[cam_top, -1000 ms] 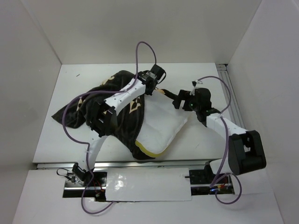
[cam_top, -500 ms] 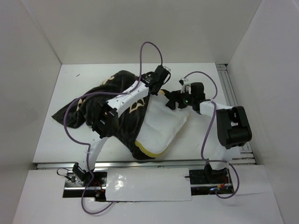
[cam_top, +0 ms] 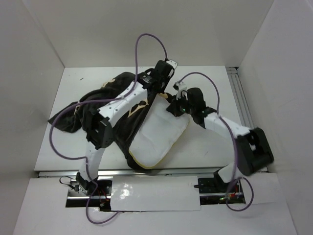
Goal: Put the pillow into the pillowcase
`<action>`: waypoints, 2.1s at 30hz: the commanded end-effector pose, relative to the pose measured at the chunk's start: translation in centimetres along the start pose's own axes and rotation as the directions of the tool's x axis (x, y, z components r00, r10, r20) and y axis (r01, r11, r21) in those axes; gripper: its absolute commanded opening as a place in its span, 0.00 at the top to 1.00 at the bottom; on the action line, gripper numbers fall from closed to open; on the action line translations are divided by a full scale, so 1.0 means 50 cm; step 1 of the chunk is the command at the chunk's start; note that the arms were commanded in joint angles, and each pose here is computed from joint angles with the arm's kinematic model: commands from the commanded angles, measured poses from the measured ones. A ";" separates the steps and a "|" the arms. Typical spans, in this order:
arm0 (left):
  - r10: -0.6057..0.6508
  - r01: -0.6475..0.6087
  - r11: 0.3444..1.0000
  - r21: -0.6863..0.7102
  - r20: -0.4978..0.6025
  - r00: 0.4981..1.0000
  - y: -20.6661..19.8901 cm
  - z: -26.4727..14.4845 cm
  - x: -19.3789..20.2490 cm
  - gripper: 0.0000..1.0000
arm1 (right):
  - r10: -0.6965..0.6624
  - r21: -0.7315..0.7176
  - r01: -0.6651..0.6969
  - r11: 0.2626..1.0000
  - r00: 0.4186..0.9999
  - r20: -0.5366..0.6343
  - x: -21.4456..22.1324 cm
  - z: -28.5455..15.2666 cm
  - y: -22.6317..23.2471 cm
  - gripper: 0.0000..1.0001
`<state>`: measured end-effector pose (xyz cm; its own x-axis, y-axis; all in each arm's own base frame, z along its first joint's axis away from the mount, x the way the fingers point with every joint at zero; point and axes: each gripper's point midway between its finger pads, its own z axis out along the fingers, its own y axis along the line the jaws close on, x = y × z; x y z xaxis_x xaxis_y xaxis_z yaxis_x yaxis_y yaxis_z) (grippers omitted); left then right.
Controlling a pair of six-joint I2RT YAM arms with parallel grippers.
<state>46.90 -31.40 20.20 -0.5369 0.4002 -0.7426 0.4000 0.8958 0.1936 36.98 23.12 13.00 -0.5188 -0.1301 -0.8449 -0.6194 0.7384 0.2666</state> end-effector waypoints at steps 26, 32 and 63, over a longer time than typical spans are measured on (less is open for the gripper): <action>-0.068 -0.260 0.699 0.667 0.424 0.903 -0.345 -0.661 -0.042 1.00 | -0.021 0.003 0.049 0.999 0.372 0.928 -0.302 -0.452 0.267 1.00; -0.180 -0.350 0.580 0.736 0.535 0.826 -0.326 -0.810 -0.077 1.00 | -0.021 0.044 -0.066 0.997 0.312 0.950 -0.284 -0.482 0.225 1.00; -0.132 0.146 0.679 0.719 -0.077 0.988 -0.355 -0.273 0.069 1.00 | 0.250 0.366 -0.459 0.809 0.833 0.493 -0.020 -0.083 -0.032 0.43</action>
<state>29.18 -40.72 23.31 -0.5780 0.2882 -0.7634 0.7075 0.6431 -0.2929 36.70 18.37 14.86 -0.1842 0.3286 -0.9263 -0.0651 0.9363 0.3451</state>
